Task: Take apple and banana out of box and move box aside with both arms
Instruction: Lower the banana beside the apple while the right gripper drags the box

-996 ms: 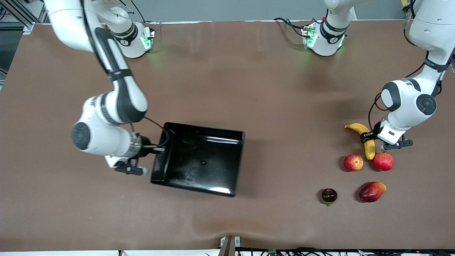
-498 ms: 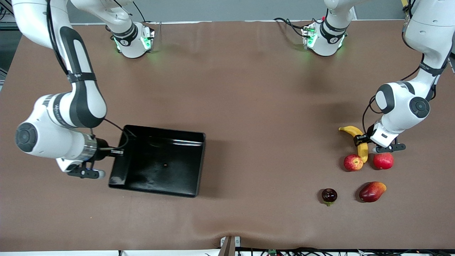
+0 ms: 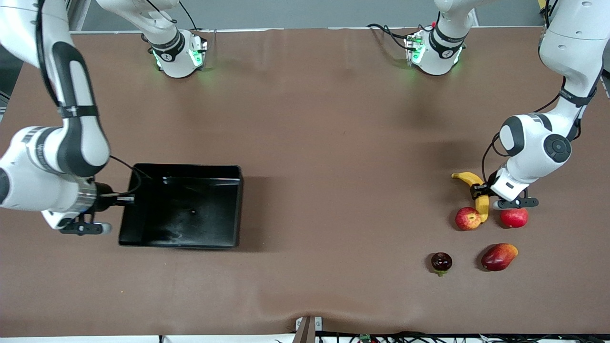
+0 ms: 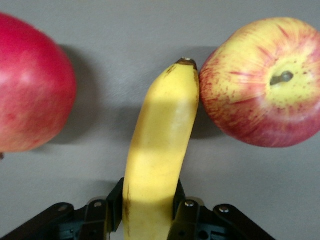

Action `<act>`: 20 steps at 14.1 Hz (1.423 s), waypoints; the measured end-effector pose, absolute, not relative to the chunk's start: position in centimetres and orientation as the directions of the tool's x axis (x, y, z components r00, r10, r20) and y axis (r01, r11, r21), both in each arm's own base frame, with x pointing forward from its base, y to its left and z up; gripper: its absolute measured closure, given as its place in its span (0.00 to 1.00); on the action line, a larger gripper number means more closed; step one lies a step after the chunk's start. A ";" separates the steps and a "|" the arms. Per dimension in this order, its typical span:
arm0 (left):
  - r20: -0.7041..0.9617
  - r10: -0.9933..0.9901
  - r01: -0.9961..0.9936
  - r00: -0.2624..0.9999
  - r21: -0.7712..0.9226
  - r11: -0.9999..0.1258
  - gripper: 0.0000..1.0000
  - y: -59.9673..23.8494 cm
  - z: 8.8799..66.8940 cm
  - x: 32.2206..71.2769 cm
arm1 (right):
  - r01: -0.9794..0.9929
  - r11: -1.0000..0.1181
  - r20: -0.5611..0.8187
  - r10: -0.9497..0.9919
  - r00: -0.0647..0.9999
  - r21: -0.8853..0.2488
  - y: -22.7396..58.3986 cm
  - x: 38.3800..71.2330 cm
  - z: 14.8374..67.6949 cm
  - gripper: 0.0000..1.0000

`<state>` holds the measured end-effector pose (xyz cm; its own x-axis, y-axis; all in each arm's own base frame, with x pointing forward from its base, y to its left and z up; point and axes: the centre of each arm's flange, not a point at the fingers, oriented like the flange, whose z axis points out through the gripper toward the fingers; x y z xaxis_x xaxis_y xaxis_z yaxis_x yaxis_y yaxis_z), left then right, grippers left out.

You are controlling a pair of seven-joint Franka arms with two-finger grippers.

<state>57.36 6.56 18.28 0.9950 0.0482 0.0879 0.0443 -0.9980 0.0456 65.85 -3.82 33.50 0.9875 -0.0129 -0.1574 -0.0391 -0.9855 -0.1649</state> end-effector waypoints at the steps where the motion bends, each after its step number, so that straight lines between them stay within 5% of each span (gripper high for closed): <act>1: 0.088 0.043 0.039 0.995 0.046 -0.998 0.61 6.4 18.2 57.5 | -0.033 -0.985 -0.159 -0.006 0.987 -0.168 -5.5 65.6 33.2 0.95; 20: 0.092 -0.003 -0.006 0.996 0.038 -0.999 0.57 9.7 17.8 57.5 | -0.048 -0.983 -0.217 -0.008 0.976 -0.179 -20.6 60.0 29.3 0.95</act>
